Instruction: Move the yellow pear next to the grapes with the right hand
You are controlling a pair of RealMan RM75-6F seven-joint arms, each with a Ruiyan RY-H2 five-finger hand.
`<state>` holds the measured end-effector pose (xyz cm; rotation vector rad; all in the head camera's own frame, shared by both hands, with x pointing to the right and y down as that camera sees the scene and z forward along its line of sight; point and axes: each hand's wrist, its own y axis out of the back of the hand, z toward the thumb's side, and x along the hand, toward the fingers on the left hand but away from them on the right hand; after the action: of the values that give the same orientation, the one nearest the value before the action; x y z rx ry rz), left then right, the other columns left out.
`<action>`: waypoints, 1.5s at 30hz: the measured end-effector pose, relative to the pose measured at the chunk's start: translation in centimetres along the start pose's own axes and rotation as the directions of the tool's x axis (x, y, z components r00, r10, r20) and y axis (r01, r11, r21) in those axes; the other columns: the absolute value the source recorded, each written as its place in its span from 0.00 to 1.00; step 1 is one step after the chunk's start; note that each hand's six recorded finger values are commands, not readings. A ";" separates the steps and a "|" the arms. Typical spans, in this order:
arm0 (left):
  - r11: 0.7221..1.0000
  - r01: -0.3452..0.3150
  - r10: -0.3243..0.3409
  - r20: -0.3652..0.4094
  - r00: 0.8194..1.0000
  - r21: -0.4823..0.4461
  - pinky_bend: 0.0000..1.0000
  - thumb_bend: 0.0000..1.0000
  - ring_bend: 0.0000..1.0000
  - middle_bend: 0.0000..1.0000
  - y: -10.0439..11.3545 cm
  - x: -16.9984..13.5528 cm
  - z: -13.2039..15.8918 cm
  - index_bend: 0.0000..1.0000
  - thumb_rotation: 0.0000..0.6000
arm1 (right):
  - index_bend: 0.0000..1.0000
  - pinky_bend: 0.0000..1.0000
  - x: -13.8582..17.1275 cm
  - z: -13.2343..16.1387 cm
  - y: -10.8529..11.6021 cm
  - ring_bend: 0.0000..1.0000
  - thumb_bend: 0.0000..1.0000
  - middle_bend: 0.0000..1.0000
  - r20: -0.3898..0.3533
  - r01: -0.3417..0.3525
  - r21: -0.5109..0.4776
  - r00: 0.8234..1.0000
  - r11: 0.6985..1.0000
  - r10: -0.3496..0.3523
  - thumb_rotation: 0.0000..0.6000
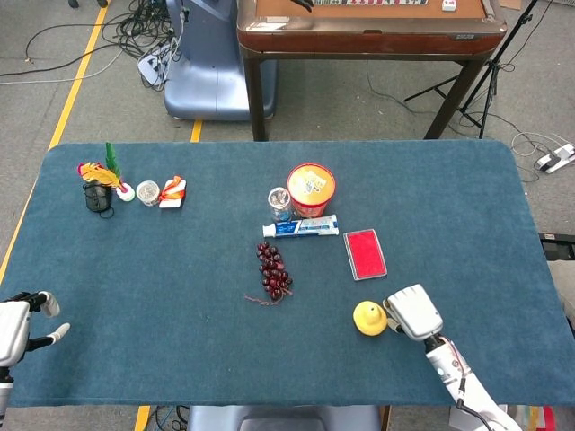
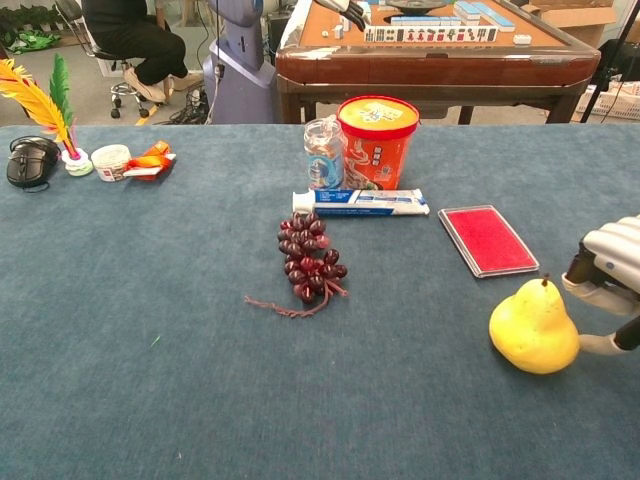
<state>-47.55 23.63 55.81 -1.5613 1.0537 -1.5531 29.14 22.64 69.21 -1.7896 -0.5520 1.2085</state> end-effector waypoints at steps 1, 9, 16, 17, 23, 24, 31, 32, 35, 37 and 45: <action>1.000 0.001 -0.001 -0.001 1.000 0.000 0.61 0.12 0.51 0.58 0.0 0.0 0.0 0.62 1.00 | 1.00 1.00 -0.2 0.2 0.0 1.00 0.00 1.00 -0.002 0.002 0.002 1.000 1.000 -0.002 1.00; 1.000 0.007 -0.007 -0.010 1.000 0.000 0.61 0.12 0.51 0.58 0.0 0.0 -0.2 0.62 1.00 | 1.00 1.00 -2.3 2.1 0.2 1.00 0.00 1.00 -0.032 0.010 0.004 0.999 1.000 -0.010 1.00; 1.000 0.011 -0.011 -0.016 1.000 0.002 0.61 0.12 0.51 0.58 0.1 -0.1 -0.3 0.62 1.00 | 1.00 1.00 -4.0 3.9 0.4 1.00 0.00 1.00 -0.064 0.013 0.000 0.998 1.000 -0.013 1.00; 1.000 0.012 -0.012 -0.017 1.000 0.002 0.61 0.12 0.51 0.58 0.1 -0.1 -0.3 0.62 1.00 | 1.00 1.00 -4.3 4.3 0.5 1.00 0.00 1.00 -0.069 0.016 -0.002 0.997 1.000 -0.016 1.00; 1.000 0.017 -0.017 -0.018 1.000 0.000 0.61 0.12 0.51 0.58 0.1 -0.1 -0.4 0.62 1.00 | 1.00 1.00 -5.2 5.9 0.6 1.00 0.00 1.00 -0.098 0.018 -0.017 0.995 1.000 -0.019 1.00; 1.000 0.017 -0.017 -0.018 1.000 0.000 0.61 0.12 0.51 0.58 0.1 -0.1 -0.3 0.62 1.00 | 1.00 1.00 -5.3 6.0 0.7 1.00 0.00 1.00 -0.100 0.020 -0.019 0.995 1.000 -0.022 1.00; 1.000 0.023 -0.023 -0.022 1.000 0.001 0.61 0.12 0.51 0.58 0.0 -0.1 -0.4 0.62 1.00 | 1.00 1.00 -5.1 5.6 1.4 1.00 0.00 1.00 -0.099 0.044 -0.001 0.994 0.999 -0.044 1.00; 1.000 0.024 -0.024 -0.023 0.999 0.000 0.61 0.12 0.51 0.58 0.0 -0.1 -0.5 0.62 1.00 | 1.00 1.00 -4.9 5.4 1.6 1.00 0.00 1.00 -0.098 0.048 0.004 0.994 0.999 -0.047 1.00; 1.000 0.028 -0.028 -0.021 0.999 0.003 0.61 0.12 0.51 0.58 -0.1 -0.1 -0.4 0.62 1.00 | 1.00 1.00 -4.2 5.1 2.0 1.00 0.00 1.00 -0.099 0.049 0.011 0.994 0.999 -0.048 1.00; 1.000 0.031 -0.031 -0.018 0.999 0.006 0.61 0.12 0.51 0.58 -0.2 -0.1 -0.3 0.62 1.00 | 1.00 1.00 -3.6 5.0 2.3 1.00 0.00 1.00 -0.104 0.047 0.012 0.994 0.999 -0.045 1.00; 0.999 0.040 -0.040 -0.004 0.999 0.018 0.61 0.12 0.51 0.58 -0.3 -0.3 0.2 0.62 1.00 | 1.00 1.00 -0.9 7.0 2.4 1.00 0.00 1.00 -0.189 0.033 0.026 0.982 0.999 -0.028 1.00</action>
<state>-47.29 23.98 55.97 -1.5765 1.0131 -1.5886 22.21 23.67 66.67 -1.8410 -0.4486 1.0081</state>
